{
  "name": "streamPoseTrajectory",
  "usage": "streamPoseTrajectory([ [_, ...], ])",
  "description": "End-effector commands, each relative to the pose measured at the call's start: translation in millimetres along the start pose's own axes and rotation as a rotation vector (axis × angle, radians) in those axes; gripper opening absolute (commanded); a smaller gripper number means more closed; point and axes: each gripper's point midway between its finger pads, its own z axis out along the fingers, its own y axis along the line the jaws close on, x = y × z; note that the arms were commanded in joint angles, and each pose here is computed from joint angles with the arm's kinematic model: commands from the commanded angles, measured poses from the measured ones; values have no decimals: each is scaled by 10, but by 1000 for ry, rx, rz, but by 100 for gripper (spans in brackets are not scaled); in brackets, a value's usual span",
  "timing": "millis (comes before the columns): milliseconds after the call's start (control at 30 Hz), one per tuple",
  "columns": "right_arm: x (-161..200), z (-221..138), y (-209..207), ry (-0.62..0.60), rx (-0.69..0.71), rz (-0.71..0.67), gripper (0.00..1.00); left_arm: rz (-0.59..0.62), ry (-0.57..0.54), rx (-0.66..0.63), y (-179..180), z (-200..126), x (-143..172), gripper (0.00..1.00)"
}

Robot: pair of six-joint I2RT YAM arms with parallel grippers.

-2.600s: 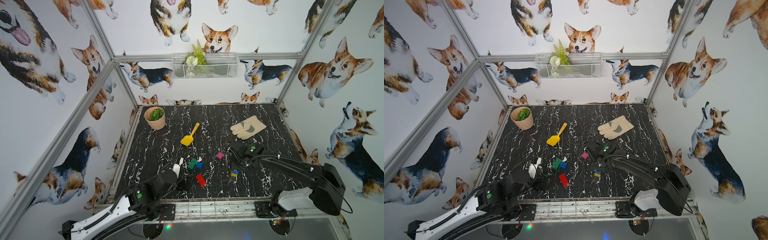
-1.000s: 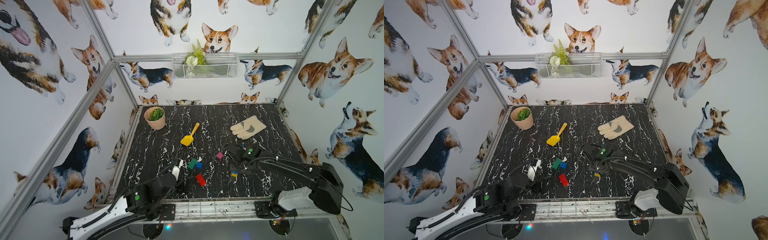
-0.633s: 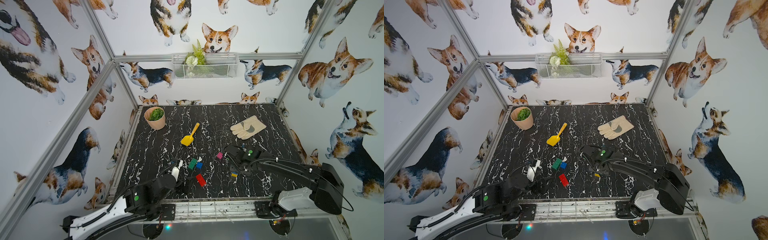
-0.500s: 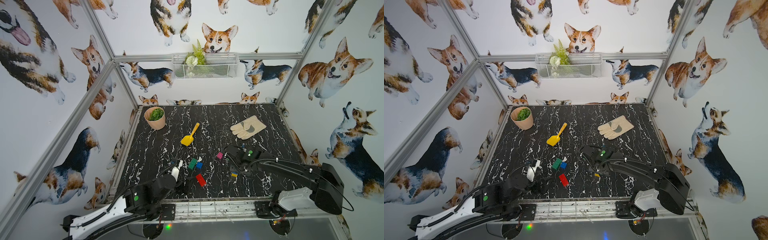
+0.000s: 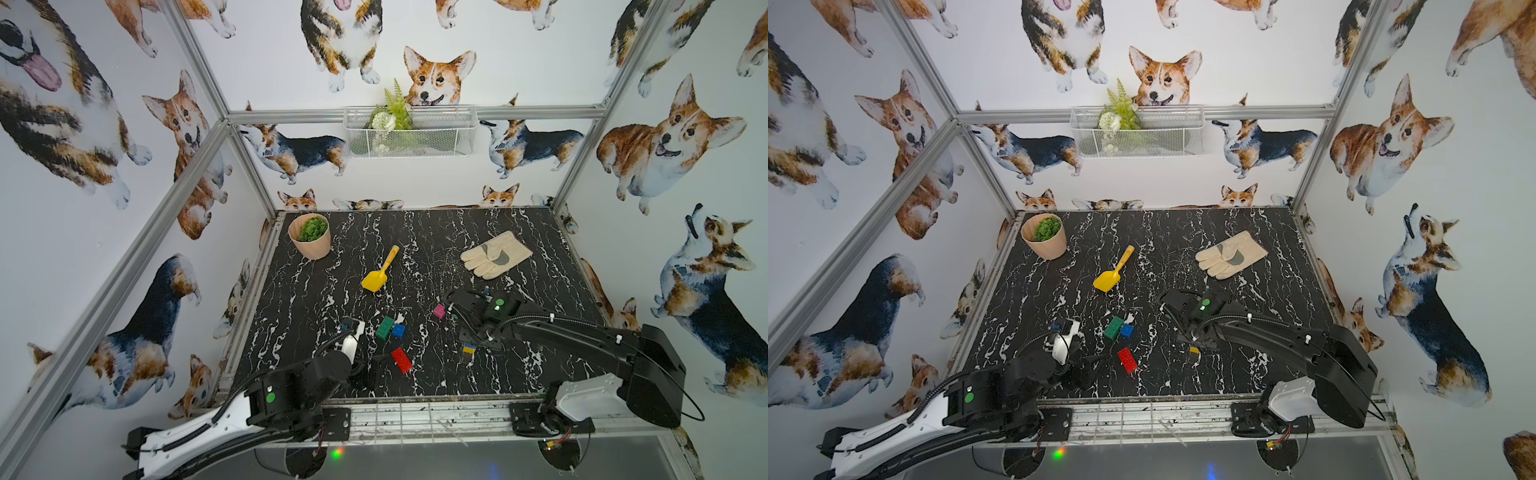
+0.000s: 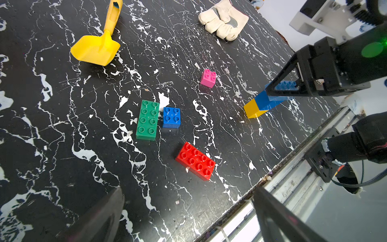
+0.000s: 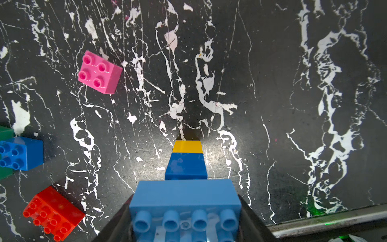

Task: Assemble a spoon with lego
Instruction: Assemble the lego brick with the lego brick.

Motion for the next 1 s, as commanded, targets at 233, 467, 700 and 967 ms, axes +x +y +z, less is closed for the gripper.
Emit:
streamPoseTrajectory([
  [233,128,107,-145,64,72,13,25,0,-10,-14,28,-23,-10,100],
  [467,224,144,-201,114,100,-22,23,4,-14,-11,25,-43,-8,100],
  [700,248,178,-195,128,107,-26,24,3,-19,-11,31,-58,-12,100],
  [967,153,82,-149,86,85,-10,32,4,-19,-15,36,-64,-13,100],
])
